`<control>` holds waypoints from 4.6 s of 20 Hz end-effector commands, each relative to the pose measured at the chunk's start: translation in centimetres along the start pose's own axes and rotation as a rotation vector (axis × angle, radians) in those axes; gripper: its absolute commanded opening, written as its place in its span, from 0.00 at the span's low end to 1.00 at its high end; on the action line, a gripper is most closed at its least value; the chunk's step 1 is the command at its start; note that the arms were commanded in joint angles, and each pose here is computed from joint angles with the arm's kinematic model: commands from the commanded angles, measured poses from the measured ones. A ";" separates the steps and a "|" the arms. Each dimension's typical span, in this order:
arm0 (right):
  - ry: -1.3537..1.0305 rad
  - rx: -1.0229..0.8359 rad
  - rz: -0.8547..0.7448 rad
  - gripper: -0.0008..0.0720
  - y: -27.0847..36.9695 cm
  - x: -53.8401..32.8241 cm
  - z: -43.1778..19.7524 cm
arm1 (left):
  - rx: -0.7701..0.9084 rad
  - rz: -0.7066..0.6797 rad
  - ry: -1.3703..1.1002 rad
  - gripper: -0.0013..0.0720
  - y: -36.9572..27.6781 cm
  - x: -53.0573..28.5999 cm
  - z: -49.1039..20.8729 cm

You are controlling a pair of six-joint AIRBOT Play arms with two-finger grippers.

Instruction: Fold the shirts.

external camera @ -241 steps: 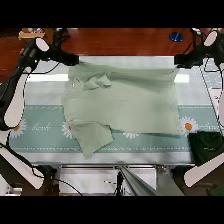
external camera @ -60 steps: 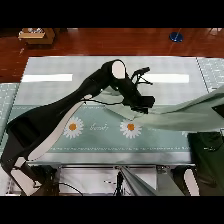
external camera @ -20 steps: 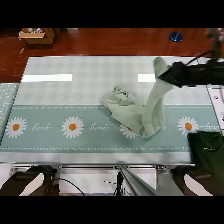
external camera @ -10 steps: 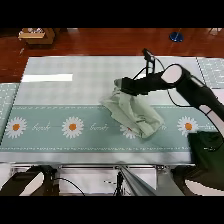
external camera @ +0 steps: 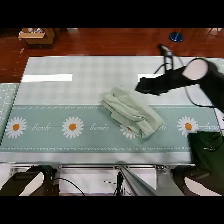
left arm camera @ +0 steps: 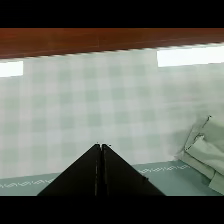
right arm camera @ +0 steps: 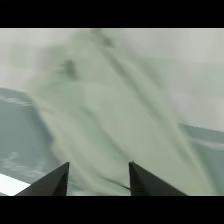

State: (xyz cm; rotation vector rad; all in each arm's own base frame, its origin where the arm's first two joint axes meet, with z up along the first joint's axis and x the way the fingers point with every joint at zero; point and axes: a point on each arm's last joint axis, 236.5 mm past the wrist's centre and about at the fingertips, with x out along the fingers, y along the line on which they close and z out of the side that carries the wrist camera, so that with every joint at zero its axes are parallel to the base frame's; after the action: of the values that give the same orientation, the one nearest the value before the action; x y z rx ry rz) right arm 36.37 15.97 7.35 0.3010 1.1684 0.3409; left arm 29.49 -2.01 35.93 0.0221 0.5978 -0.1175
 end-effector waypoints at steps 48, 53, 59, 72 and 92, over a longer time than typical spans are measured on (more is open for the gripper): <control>-0.063 1.012 -0.535 0.04 -23.4 -25.8 -20.4 | -0.034 -0.209 0.339 0.06 -2.0 16.9 -4.0; 0.040 1.098 -0.702 0.04 -24.7 -27.7 -24.5 | -0.029 -0.208 0.353 0.05 -1.2 21.6 -4.5; 0.326 1.201 -0.851 0.04 -25.3 -27.1 -32.1 | -0.033 -0.221 0.465 0.06 -0.4 28.9 -8.4; 0.801 1.039 -1.074 0.34 -28.0 -25.2 -42.9 | -0.098 -0.133 0.389 0.06 5.3 35.5 -9.2; 0.237 -0.301 -0.528 0.73 -17.5 0.4 4.3 | 0.241 -0.217 0.709 0.66 -5.2 32.4 -15.6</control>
State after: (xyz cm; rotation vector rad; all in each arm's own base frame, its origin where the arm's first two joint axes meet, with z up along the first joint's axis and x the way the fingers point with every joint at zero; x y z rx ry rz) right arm 41.24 -4.80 4.09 -0.0555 1.3022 -0.0019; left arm 48.62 -8.55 5.63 0.1286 1.2183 -0.3878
